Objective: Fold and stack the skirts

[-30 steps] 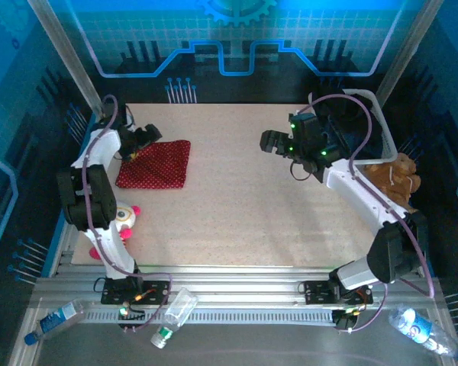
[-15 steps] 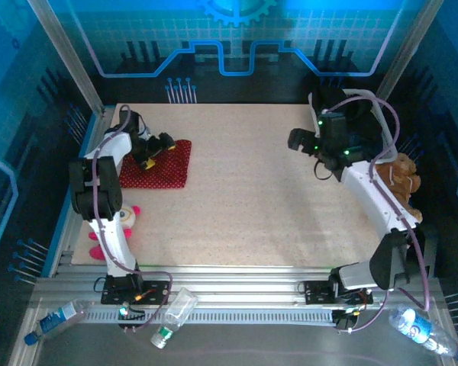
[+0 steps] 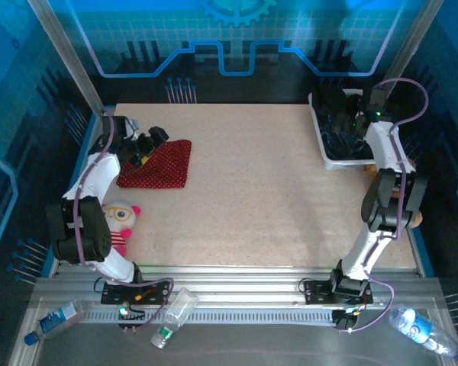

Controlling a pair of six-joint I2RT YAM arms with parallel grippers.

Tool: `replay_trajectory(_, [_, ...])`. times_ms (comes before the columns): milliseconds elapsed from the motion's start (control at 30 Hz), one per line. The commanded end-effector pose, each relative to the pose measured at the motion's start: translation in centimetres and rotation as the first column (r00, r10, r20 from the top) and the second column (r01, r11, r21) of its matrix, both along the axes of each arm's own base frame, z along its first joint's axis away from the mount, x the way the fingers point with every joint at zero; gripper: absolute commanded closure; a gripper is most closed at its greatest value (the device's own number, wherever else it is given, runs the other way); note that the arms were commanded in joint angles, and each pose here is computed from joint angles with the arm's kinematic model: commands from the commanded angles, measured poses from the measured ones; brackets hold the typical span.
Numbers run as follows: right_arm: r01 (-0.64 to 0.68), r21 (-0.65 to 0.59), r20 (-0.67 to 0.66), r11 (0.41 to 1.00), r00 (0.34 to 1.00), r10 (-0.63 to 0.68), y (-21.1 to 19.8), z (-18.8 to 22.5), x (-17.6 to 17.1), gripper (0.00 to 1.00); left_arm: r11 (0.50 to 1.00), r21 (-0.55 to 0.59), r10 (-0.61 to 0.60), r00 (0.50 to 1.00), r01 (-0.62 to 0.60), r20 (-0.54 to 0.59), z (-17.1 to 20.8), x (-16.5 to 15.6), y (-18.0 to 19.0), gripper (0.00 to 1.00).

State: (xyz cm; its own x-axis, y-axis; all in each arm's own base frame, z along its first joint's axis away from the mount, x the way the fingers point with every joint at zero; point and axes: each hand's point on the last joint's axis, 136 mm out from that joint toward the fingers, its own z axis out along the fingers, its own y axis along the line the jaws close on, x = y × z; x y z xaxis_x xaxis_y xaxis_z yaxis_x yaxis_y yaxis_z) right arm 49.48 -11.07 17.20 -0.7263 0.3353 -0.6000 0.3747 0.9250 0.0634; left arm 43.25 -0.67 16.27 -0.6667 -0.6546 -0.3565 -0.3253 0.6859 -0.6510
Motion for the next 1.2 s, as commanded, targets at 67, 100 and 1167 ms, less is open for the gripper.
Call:
replay_trajectory(67, [-0.173, 0.028, 0.053, 0.984, 0.984, 0.172, 0.6, 1.0, 3.6, 0.0, 0.992, 0.008, 0.125, 0.992, -0.125, 0.022, 0.8, -1.1, 2.8, 0.01])
replay_trajectory(100, [-0.209, 0.033, 0.072, 0.977, 0.976, 0.206, 1.2, 1.3, 4.3, 0.0, 0.991, 0.009, 0.135, 0.991, -0.135, 0.023, 0.8, -1.3, 3.1, 0.01])
replay_trajectory(1167, [-0.445, -0.093, 0.351, 0.89, 0.822, 0.448, 11.2, 18.5, 3.0, 1.0, 0.997, -0.076, 0.031, 0.99, -0.02, 0.14, 4.6, -1.8, 0.8, 0.01])
